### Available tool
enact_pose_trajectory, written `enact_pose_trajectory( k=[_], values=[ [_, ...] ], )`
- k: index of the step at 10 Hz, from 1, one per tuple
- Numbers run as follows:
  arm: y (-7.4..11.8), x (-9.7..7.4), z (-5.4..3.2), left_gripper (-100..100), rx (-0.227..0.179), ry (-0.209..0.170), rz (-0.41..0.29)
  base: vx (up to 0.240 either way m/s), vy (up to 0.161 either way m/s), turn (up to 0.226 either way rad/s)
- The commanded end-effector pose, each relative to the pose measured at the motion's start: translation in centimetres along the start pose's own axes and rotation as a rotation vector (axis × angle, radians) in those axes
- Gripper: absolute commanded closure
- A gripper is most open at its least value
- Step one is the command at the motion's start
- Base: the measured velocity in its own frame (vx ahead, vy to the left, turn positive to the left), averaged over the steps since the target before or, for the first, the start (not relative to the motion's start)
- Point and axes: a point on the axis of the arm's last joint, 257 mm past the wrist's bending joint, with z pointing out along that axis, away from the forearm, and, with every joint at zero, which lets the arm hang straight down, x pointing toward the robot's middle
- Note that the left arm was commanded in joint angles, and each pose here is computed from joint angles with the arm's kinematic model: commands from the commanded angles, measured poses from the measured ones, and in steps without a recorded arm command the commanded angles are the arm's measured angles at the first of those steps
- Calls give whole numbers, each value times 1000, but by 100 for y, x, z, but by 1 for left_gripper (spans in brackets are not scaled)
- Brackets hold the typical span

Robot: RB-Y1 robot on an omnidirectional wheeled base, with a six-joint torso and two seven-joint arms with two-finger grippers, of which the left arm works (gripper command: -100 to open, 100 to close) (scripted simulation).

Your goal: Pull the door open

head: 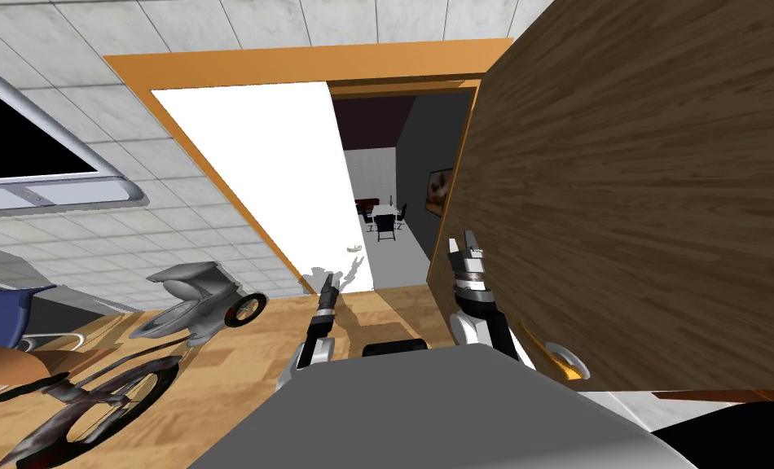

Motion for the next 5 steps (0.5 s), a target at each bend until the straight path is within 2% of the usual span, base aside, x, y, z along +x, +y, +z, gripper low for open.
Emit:
enact_pose_trajectory(
  k=[1,5],
  values=[
    [119,-58,-38,-100,-22,-3,-5,111,0,-62],
    [397,-159,-123,-100,-73,-12,-18,101,-2,-66]
  ],
)
